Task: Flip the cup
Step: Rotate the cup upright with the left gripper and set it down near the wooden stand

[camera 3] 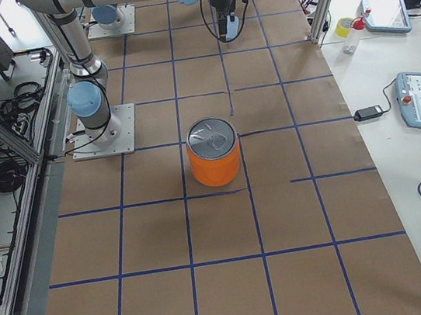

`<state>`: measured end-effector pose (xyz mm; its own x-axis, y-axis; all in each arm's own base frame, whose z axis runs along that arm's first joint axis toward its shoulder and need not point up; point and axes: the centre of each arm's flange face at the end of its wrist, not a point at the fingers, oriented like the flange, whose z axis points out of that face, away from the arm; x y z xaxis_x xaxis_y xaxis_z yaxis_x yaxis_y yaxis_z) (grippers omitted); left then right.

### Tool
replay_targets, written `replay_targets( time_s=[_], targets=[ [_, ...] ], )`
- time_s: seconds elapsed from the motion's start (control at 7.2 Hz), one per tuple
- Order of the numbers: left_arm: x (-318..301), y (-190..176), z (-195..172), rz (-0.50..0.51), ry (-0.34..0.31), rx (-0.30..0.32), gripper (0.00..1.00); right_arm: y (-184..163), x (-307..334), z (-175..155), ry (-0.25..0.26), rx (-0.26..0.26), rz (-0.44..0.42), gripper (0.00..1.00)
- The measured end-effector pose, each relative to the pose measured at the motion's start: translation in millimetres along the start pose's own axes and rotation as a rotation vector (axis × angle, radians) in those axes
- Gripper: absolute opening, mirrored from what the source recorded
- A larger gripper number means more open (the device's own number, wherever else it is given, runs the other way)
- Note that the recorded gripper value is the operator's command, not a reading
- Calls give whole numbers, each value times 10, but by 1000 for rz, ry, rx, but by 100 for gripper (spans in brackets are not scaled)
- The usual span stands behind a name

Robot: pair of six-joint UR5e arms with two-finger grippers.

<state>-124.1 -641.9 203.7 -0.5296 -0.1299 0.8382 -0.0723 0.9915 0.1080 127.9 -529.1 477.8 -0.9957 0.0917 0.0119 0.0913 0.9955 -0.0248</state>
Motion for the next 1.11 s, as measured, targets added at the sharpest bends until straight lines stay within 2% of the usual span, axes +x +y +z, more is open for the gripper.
replay_targets(
  time_s=[0.14,0.28,0.42,0.56,0.69,0.83,0.97,1.11],
  targets=[
    [216,-63,-164,-4,-94,59,0,-7,0,-11,0,8,1,100],
    [416,-148,-366,18,-251,124,0,-10,0,-20,0,13,2,100],
    [594,-253,-563,59,-436,185,0,-8,-2,-23,-1,13,2,100],
    [709,-338,-708,142,-620,216,0,-8,-2,-21,-1,13,2,100],
    [719,-380,-806,264,-792,191,0,-11,-1,-18,0,13,3,100],
    [640,-386,-862,370,-927,125,0,-13,0,-16,0,14,4,100],
    [530,-377,-879,430,-1017,55,0,-14,0,-17,0,14,4,100],
    [429,-371,-888,451,-1080,5,0,-14,1,-16,1,14,4,100]
  ],
)
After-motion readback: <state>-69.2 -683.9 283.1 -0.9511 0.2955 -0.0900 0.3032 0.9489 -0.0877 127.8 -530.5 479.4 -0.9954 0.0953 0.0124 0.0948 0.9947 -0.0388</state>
